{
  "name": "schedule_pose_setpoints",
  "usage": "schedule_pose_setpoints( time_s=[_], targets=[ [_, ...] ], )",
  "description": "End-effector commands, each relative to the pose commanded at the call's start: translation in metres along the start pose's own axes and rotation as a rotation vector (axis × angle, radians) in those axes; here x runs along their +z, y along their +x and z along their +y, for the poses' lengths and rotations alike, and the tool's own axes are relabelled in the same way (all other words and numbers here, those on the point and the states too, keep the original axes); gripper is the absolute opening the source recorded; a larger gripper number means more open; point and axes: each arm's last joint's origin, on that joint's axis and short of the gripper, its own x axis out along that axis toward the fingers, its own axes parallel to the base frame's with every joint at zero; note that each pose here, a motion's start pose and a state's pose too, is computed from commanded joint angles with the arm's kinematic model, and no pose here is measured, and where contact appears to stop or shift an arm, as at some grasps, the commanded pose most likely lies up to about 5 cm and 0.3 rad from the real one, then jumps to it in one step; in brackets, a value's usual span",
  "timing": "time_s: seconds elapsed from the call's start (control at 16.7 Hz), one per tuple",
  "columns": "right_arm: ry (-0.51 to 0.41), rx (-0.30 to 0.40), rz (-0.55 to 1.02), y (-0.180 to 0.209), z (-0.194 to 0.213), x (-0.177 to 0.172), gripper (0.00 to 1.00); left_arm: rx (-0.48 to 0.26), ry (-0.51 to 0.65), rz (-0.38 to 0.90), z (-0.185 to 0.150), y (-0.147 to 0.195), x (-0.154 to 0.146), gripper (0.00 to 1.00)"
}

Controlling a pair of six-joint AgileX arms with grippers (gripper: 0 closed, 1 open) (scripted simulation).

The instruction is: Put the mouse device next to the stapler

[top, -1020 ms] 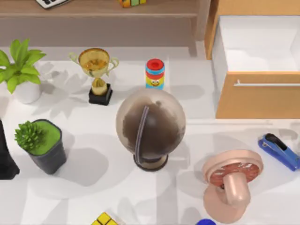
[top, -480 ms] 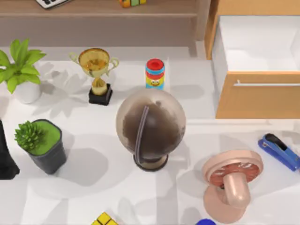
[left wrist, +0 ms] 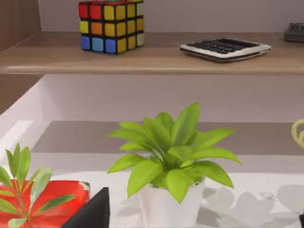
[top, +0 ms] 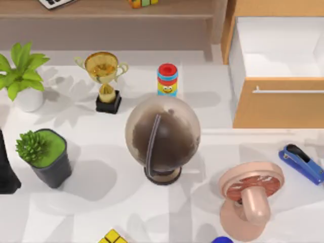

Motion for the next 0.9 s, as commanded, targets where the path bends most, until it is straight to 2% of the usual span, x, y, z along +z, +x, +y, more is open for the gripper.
schedule_pose_setpoints(
  time_s=[0.24,0.72,0.9],
  targets=[
    [-0.033,0.015,-0.016,0.001,0.004,0.001,0.00,0.000,0.000,0.000,0.000,0.000,0.000,1.00],
    [-0.160,0.016,-0.093,0.004,0.007,0.006,0.00,0.000,0.000,0.000,0.000,0.000,0.000,1.00],
    [-0.173,0.013,-0.076,0.012,0.007,0.005,0.00,0.000,0.000,0.000,0.000,0.000,0.000,1.00]
  ],
)
